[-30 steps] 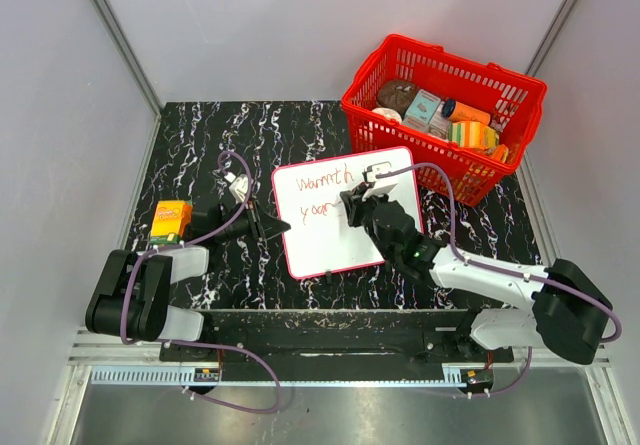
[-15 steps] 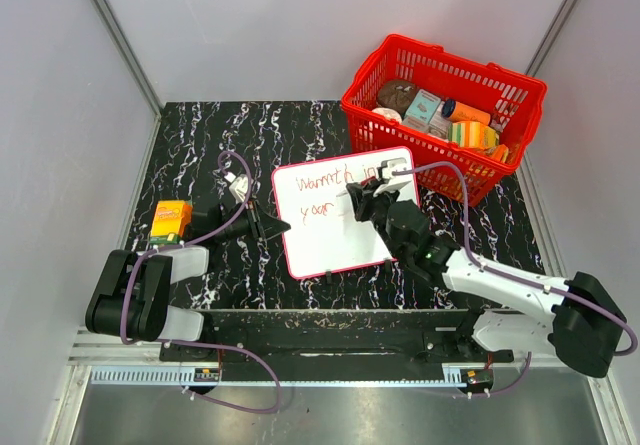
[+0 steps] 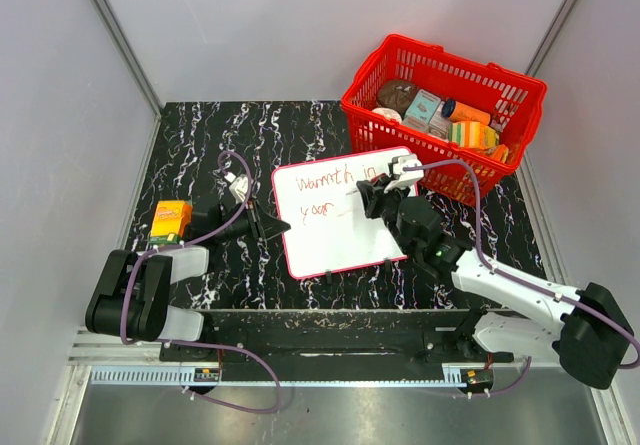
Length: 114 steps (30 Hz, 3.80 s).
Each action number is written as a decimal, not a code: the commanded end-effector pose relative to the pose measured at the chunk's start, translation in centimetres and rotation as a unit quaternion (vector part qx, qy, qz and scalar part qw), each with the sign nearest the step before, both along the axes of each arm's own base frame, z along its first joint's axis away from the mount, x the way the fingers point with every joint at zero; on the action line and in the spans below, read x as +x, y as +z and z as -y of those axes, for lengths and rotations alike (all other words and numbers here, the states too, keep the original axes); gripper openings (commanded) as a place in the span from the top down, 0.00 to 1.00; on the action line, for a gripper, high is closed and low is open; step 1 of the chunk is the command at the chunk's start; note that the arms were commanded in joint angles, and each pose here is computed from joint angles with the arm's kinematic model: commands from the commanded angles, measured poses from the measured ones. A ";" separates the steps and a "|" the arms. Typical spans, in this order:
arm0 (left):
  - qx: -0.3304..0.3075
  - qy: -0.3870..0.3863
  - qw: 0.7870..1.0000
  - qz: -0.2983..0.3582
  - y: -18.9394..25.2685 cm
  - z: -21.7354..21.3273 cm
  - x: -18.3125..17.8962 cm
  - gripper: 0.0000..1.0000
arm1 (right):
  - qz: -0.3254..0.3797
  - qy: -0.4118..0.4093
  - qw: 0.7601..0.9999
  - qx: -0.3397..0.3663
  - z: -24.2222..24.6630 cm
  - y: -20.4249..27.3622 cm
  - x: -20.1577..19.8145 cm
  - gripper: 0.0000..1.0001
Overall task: Write a sentence on the whiteboard
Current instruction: Write on the whiteboard with the whiteboard.
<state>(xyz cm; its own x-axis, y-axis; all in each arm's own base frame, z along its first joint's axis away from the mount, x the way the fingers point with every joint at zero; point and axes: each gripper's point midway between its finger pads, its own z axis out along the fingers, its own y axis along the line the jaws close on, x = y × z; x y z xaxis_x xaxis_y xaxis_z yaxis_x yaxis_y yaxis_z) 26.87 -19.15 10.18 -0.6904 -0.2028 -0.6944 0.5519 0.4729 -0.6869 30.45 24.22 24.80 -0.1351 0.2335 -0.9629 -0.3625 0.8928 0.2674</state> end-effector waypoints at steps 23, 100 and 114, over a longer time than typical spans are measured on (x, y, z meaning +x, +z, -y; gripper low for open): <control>0.014 -0.005 0.998 0.060 1.2 0.2 1.1 1.00 | -0.017 -0.051 0.998 -0.021 1.2 -1.5 1.2 1.00; 0.015 -0.006 0.998 0.059 1.2 0.3 1.0 1.00 | -0.009 -0.005 0.999 0.039 1.7 0.1 -1.6 1.00; 0.015 -0.006 0.998 0.058 1.1 0.3 0.9 1.00 | -0.020 -0.053 0.998 0.017 2.5 -0.4 0.6 1.00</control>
<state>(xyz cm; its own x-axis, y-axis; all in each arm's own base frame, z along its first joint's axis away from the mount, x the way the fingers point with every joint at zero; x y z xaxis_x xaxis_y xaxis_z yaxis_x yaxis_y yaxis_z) 26.84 -19.21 10.16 -0.6900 -0.2000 -0.6956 0.5538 0.4729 -0.6853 29.69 22.26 21.39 -0.2156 0.2303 -0.9489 -0.2954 0.9109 0.2882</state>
